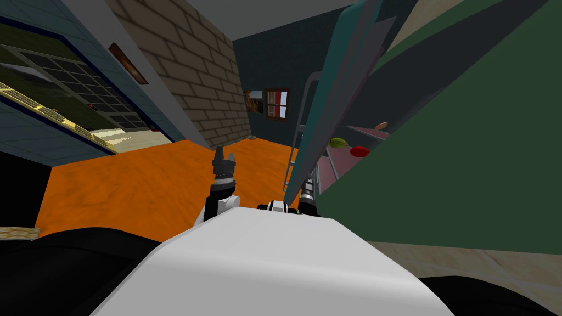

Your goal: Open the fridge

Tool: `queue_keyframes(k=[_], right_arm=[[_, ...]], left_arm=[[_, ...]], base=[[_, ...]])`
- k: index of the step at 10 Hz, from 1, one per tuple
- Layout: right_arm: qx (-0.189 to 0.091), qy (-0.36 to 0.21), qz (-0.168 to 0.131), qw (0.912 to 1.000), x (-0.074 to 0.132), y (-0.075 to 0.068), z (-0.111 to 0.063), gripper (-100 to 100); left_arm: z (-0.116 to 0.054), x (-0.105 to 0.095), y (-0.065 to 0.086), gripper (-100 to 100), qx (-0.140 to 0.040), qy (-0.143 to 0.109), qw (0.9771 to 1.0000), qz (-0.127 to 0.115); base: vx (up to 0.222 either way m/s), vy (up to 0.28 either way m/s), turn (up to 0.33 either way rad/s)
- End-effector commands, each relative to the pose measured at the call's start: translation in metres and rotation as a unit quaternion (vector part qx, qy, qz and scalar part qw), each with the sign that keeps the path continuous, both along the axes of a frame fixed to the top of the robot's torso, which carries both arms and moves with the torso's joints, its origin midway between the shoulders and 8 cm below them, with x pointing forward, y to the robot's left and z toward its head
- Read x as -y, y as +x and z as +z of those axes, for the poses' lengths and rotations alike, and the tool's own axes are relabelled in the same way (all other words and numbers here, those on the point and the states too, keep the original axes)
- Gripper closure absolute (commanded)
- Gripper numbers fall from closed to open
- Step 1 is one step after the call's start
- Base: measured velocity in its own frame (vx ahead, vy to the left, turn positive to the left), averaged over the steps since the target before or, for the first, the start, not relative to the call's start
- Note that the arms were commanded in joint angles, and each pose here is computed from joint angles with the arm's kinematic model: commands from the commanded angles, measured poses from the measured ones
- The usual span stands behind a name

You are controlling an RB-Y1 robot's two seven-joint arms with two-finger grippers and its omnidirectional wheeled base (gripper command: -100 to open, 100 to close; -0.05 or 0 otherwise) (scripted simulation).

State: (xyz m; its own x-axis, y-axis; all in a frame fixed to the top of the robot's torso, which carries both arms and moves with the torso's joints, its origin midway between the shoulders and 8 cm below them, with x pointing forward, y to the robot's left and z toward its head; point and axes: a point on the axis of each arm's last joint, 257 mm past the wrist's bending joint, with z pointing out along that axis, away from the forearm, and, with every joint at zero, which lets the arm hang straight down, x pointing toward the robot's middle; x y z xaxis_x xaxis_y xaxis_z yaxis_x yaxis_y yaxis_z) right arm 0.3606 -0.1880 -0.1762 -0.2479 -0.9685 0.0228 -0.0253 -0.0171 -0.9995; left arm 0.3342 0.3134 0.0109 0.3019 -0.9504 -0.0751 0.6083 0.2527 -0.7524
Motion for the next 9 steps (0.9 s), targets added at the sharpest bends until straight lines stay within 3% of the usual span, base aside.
queue_keyframes(k=[1,2,3,6,7,9], right_arm=[[-0.004,-0.001,0.000,1.0000,-0.001,-0.003,-0.001,-100],[-0.006,-0.002,0.002,1.0000,-0.003,-0.004,-0.002,100],[-0.006,-0.073,0.060,0.9955,-0.032,0.004,-0.006,100],[0.005,-0.169,0.115,0.9788,-0.069,0.021,-0.011,100],[0.000,-0.200,0.122,0.9722,-0.075,0.023,-0.020,100],[0.001,-0.250,0.120,0.9610,-0.076,0.023,-0.016,100]], left_arm=[[0.000,0.000,0.000,0,0.000,0.000,1.0000,0.000],[0.000,0.000,0.000,0,0.000,0.000,1.0000,0.000],[0.000,0.000,0.000,0,0.000,0.000,1.0000,0.000],[0.000,0.000,0.000,0,0.000,0.000,1.0000,0.000],[0.000,0.000,0.000,0,0.000,0.000,1.0000,0.000],[0.000,0.000,0.000,0,0.000,0.000,1.0000,0.000]], base=[[0.027,-0.004,0.026],[-0.012,0.008,-0.002],[-0.029,0.189,0.096],[-0.041,0.135,0.001],[0.004,-0.011,0.005],[0.002,-0.028,0.001]])
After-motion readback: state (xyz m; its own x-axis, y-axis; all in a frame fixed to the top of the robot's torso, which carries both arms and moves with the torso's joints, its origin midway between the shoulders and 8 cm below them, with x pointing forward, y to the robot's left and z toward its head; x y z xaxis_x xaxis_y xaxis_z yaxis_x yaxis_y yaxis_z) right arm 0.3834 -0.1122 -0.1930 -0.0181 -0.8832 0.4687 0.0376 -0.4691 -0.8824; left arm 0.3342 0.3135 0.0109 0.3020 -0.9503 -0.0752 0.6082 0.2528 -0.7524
